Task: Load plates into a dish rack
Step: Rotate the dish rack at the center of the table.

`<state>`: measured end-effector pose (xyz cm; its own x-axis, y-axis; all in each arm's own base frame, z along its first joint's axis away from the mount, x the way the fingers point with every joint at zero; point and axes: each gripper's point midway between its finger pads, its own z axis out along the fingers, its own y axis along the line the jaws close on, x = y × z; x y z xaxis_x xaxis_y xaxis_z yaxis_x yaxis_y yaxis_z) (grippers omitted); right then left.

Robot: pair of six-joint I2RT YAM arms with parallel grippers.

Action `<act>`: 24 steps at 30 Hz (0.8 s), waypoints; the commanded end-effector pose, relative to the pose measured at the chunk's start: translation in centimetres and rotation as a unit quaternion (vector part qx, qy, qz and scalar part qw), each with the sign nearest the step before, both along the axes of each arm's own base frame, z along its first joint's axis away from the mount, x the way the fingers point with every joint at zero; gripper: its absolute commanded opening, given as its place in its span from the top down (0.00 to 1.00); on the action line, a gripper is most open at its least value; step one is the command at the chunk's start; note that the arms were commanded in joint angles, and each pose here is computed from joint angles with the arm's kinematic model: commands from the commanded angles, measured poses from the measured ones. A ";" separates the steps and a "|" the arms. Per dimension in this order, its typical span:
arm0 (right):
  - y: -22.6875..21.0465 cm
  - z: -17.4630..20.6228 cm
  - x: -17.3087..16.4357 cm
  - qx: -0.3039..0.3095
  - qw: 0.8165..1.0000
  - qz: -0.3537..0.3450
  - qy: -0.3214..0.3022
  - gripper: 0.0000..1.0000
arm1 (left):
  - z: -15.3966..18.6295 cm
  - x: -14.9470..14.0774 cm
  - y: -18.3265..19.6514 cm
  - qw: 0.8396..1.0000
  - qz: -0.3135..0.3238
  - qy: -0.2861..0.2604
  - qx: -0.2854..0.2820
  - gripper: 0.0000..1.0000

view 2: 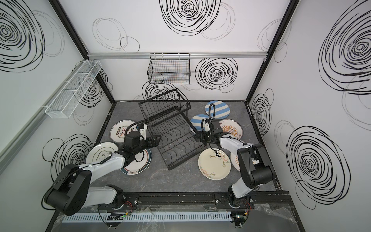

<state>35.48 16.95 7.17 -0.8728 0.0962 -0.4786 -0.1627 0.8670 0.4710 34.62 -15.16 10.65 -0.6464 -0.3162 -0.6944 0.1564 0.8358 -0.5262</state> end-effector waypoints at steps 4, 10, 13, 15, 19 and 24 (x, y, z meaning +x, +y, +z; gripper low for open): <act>3.5 0.5 -1.2 0.028 0.998 0.055 0.009 0.10 | 2.4 2.1 -0.6 0.999 -0.010 -0.043 -0.001 0.04; 6.6 1.3 -2.3 0.049 0.995 0.084 0.008 0.11 | 2.3 2.9 1.7 0.999 0.023 -0.023 0.016 0.04; 8.1 1.8 -2.5 0.075 0.993 0.092 0.003 0.12 | 2.8 3.3 3.6 0.998 0.047 -0.024 0.014 0.04; 8.7 2.0 -2.4 0.082 0.992 0.099 0.002 0.12 | 3.1 3.5 4.6 0.998 0.063 -0.019 0.011 0.04; 8.7 2.9 -1.9 0.078 0.993 0.094 -0.003 0.12 | 3.9 3.2 5.3 0.997 0.078 -0.013 0.019 0.04; 3.7 4.3 -0.9 0.013 1.000 0.016 -0.022 0.10 | 4.9 1.8 7.6 0.991 0.121 0.002 0.061 0.04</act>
<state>33.38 23.37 8.97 -0.8866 0.0199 -0.4622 -0.2630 0.8003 0.5389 36.78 -9.09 13.65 -0.5989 -0.3829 -0.7033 -0.0132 0.8829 -0.4694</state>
